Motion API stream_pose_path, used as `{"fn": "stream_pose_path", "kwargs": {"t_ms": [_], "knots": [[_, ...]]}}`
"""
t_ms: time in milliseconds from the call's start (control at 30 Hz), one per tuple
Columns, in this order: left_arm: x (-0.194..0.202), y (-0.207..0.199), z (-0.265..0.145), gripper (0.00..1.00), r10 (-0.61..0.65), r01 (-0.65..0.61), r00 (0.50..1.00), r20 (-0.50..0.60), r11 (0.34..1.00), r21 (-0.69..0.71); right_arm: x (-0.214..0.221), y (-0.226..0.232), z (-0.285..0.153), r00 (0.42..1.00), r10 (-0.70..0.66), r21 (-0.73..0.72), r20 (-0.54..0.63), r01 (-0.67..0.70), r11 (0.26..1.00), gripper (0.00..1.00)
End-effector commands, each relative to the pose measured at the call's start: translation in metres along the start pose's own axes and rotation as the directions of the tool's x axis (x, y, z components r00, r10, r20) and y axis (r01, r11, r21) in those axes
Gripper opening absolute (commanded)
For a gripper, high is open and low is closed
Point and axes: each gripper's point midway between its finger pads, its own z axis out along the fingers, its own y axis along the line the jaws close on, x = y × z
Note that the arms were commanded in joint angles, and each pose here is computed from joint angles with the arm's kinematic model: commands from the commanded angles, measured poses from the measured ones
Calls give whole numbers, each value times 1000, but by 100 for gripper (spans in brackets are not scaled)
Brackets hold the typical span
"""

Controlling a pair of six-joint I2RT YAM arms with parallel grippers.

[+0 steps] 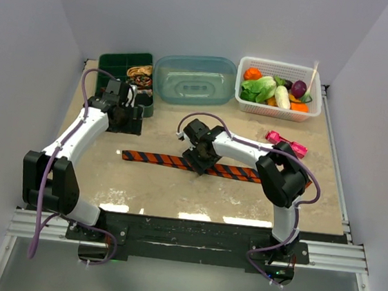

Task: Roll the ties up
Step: Roll the tie at the center of the board.

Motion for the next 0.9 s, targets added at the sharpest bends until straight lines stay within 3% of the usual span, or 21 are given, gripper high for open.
{"fn": "stream_pose_path", "kwargs": {"t_ms": [0, 133, 200, 233, 300, 400, 467, 567, 700, 867], "knots": [[-8, -3, -2, 86, 6, -7, 999, 35, 1000, 16, 15, -8, 10, 999, -14, 41, -41, 16, 999, 57], [-8, -3, -1, 85, 6, -7, 999, 36, 1000, 18, 16, -7, 12, 999, -12, 41, -49, 14, 999, 43], [-8, -3, -1, 86, 6, -7, 999, 33, 1000, 16, 15, -8, 11, 999, -7, 46, -46, 9, 999, 42], [-8, -3, -1, 86, 6, -7, 999, 35, 1000, 18, 15, -7, 10, 999, -7, 44, -47, 9, 999, 32], [-8, -3, 0, 86, 6, -7, 999, 35, 1000, 16, 14, -9, 8, 999, -6, 52, -46, 8, 999, 31], [-9, -3, 0, 86, 4, -5, 999, 38, 1000, 17, 11, -10, 3, 999, 1, 60, -39, 1, 998, 33], [-8, -3, 1, 86, -1, 1, 999, 38, 1000, 15, 4, -11, -4, 1000, 10, 58, -16, -9, 998, 45], [-6, -2, 4, 86, -17, 17, 999, 40, 1000, 21, -8, -11, -20, 999, 24, 48, 27, -25, 999, 50], [-1, 5, 11, 87, -66, 64, 997, 32, 997, 43, -30, -5, -45, 993, 31, -5, 110, -31, 1000, 62], [20, 7, 23, 87, -160, 160, 987, -18, 975, 155, -68, 18, -68, 970, 91, -151, 225, -58, 987, 67]]}}
